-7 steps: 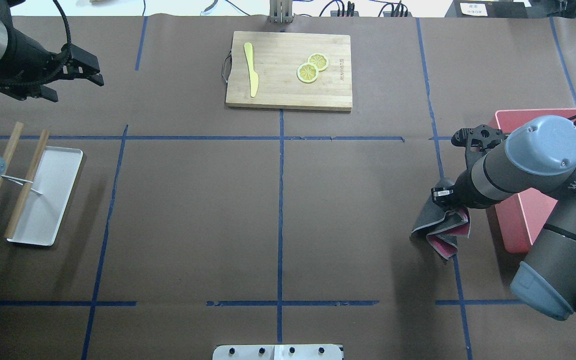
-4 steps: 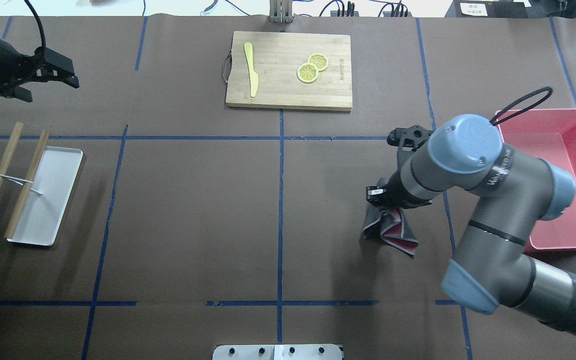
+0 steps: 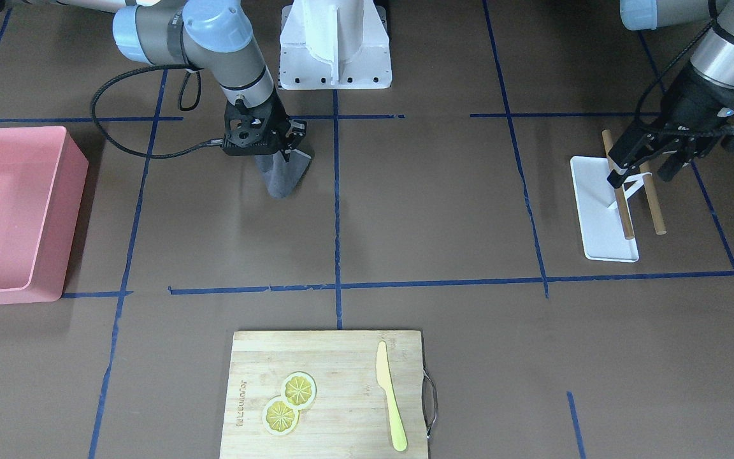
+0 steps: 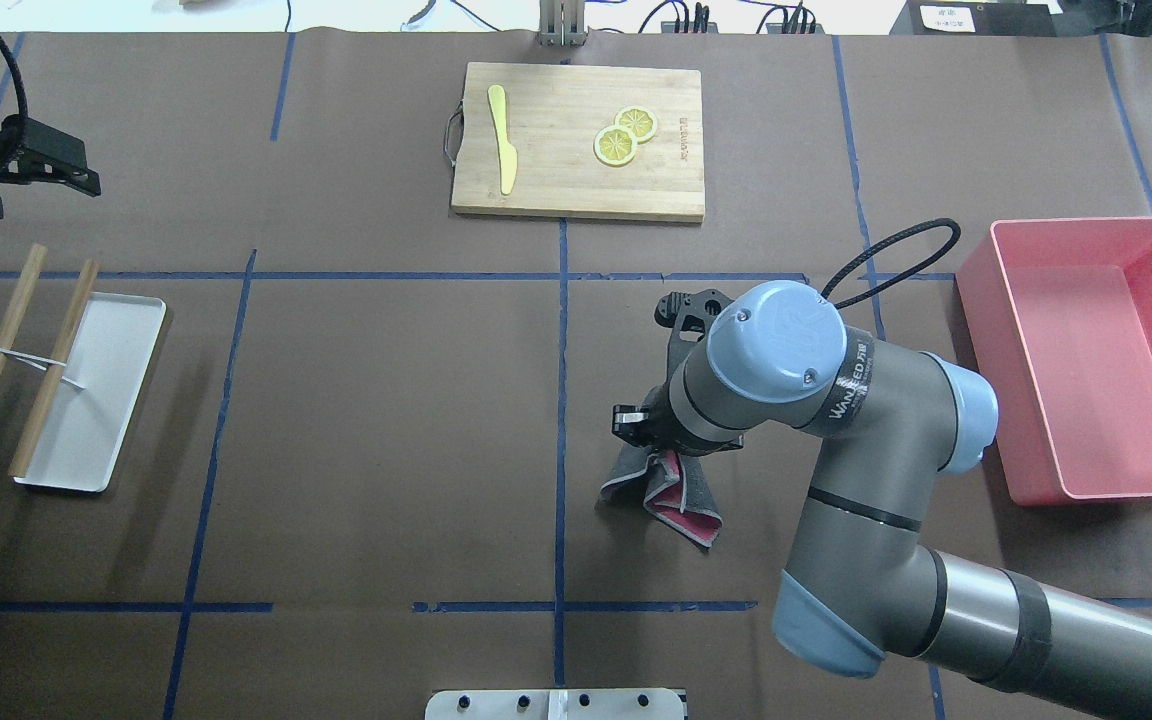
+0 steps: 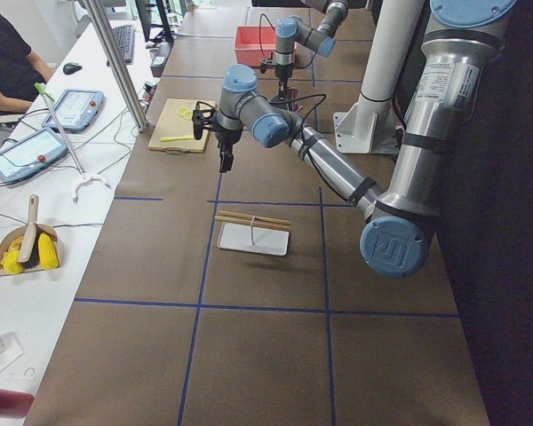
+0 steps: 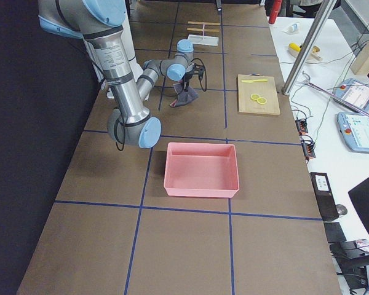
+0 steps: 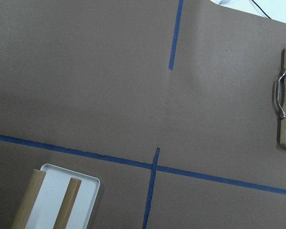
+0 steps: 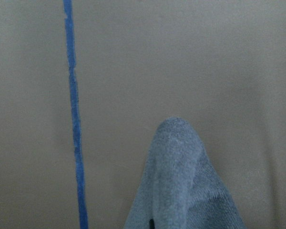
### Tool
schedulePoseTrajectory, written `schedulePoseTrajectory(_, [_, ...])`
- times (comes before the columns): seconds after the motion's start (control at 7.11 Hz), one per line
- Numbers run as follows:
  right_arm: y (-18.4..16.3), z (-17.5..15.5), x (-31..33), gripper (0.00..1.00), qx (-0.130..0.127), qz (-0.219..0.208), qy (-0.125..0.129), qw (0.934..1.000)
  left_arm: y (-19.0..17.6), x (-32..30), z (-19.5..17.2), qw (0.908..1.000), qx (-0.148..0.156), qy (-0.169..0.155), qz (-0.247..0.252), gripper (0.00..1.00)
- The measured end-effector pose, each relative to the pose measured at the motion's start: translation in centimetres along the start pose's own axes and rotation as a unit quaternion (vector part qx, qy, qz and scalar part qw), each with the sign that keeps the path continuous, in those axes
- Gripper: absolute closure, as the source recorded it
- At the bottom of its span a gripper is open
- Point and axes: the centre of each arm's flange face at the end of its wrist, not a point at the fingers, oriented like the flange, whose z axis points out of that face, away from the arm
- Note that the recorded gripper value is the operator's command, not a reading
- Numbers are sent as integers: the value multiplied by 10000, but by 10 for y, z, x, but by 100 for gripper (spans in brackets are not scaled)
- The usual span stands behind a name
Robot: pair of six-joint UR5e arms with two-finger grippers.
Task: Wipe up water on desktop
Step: 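Wipe the cloth across the table surface with the right gripper, then carry the cloth into the pink bin and open the right gripper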
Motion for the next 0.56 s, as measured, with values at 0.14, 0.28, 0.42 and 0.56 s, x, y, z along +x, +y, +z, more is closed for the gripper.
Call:
schedulePoseTrajectory(0.14, [-13,1,28,99,38,-60,126,9999,3,-5,-2,10000,-1,-11,-9,1])
schedulePoseTrajectory(0.28, [-27,-2,60,99,61,-138,249,9996,5,-8,-4,10000,3,-15,-17,0])
schedulePoseTrajectory(0.42, [-43,-17,101,100,56,-235,329,9992,7,-11,-6,10000,3,-25,2,0])
schedulePoseTrajectory(0.56, [-60,-47,141,100,59,-229,292,9993,8,-14,-7,10000,2,-35,59,0])
